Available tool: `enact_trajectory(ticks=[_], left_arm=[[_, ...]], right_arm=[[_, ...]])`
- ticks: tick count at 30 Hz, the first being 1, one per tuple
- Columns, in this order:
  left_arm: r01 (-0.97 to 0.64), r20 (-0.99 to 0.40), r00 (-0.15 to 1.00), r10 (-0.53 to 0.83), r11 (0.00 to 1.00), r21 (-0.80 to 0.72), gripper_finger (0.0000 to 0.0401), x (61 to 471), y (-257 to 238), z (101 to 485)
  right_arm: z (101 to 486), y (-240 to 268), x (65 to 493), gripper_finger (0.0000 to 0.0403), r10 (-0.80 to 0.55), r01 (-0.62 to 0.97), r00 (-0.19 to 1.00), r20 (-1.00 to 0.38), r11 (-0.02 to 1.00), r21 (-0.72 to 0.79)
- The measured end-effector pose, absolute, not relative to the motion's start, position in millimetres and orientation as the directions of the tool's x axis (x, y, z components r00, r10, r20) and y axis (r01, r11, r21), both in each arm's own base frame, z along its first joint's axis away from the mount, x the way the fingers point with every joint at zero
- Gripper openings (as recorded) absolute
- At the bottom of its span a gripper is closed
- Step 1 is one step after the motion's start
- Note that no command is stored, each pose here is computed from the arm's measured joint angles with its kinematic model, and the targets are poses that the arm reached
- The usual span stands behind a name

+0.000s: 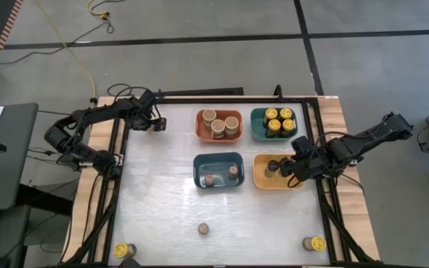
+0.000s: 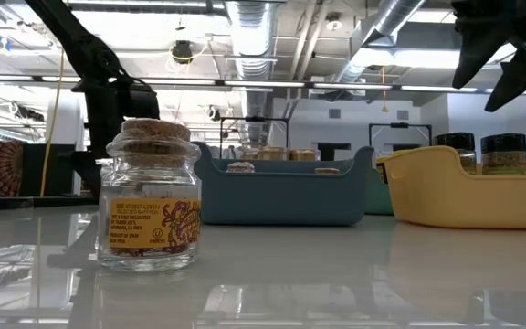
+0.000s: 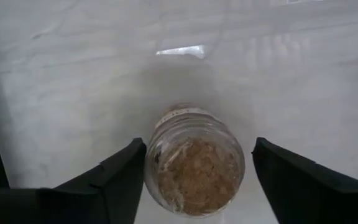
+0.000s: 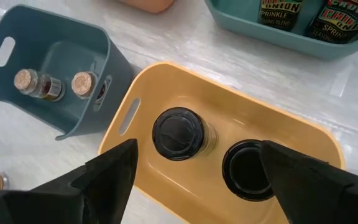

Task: Sort spices by type
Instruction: Put the brown spice bottle into the blue bin

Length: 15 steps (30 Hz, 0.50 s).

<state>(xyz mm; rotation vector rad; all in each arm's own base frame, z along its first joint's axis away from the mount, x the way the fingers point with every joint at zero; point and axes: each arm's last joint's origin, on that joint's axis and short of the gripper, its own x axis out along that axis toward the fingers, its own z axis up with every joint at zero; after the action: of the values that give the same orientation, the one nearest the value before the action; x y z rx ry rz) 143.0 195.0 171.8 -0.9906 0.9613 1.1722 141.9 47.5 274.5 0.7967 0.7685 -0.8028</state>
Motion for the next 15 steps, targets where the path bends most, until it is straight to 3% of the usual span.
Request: enact_trajectory(ticks=[15], left_arm=[[-0.99,-0.963,0.118,0.244,0.108,-0.094,0.0195,141.5,192.7,170.9]], right_arm=[[274.5,47.6,141.9,0.0365,-0.314,0.836,0.473,-0.823,0.454,0.307]])
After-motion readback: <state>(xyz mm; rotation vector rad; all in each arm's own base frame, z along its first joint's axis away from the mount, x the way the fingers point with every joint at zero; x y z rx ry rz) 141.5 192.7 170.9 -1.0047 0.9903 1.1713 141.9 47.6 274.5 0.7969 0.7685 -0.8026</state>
